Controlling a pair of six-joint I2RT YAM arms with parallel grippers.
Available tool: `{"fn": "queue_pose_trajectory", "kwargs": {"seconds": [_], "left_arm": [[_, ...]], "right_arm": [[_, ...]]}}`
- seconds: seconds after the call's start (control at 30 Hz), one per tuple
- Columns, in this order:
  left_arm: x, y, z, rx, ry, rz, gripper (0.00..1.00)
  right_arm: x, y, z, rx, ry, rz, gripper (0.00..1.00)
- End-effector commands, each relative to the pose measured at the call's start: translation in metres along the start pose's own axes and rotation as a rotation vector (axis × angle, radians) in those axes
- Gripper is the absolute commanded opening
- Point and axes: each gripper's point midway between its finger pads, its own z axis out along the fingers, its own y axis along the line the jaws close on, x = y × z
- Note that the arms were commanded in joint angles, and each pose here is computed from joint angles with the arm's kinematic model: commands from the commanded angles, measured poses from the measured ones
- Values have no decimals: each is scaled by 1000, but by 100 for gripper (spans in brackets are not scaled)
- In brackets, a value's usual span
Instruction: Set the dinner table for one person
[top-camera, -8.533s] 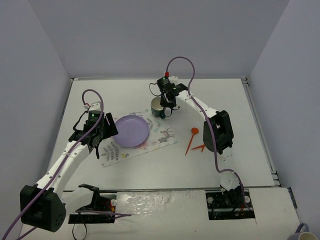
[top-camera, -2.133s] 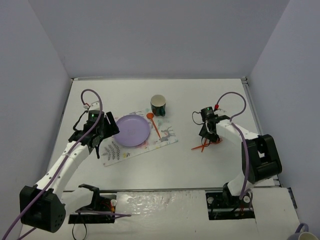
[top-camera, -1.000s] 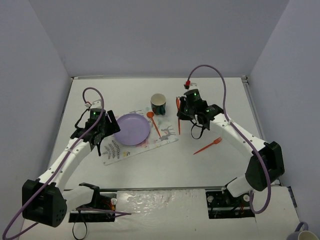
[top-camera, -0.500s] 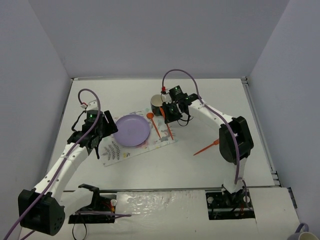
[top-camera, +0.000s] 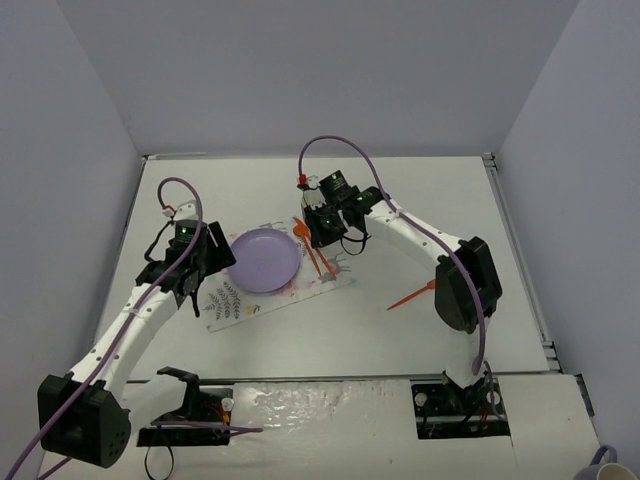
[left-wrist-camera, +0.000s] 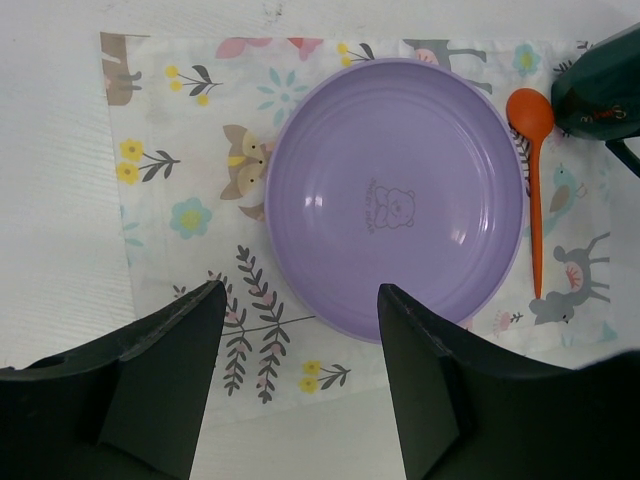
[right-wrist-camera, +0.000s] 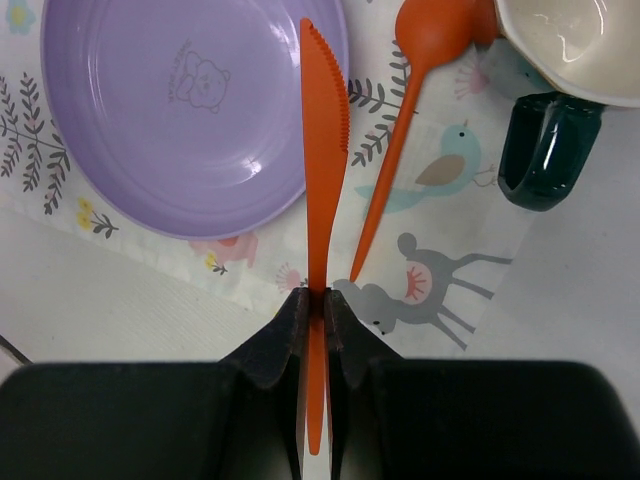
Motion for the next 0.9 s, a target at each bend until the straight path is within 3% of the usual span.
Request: {"fn": "queue_pose_trajectory", "kwargs": {"seconds": [0.0,0.4,0.47,0.67,0.77,0.87], "left_arm": [[-16,-8,0,25,-48,-12,59],[-16,3,-2,-23,-56,10,59],[-16,4,-1,-25,-56,14,59],[-15,5,1,-30,-51,21,59],[-15,3,5,-26,-46,21,59],[-14,2,6,-24,-40,22,59]], "right_arm": [[-25,5,-9,-10,-55,-45,0],[-42,6,25,-40,-48,-31,0],[-42,4,29,-27,-45,-30,8],[-48,-3,19,45,-77,-5,55],[-61,-8,-12,125,-161,49,59],[-55,-33,-49,293,-241,210,61]]}}
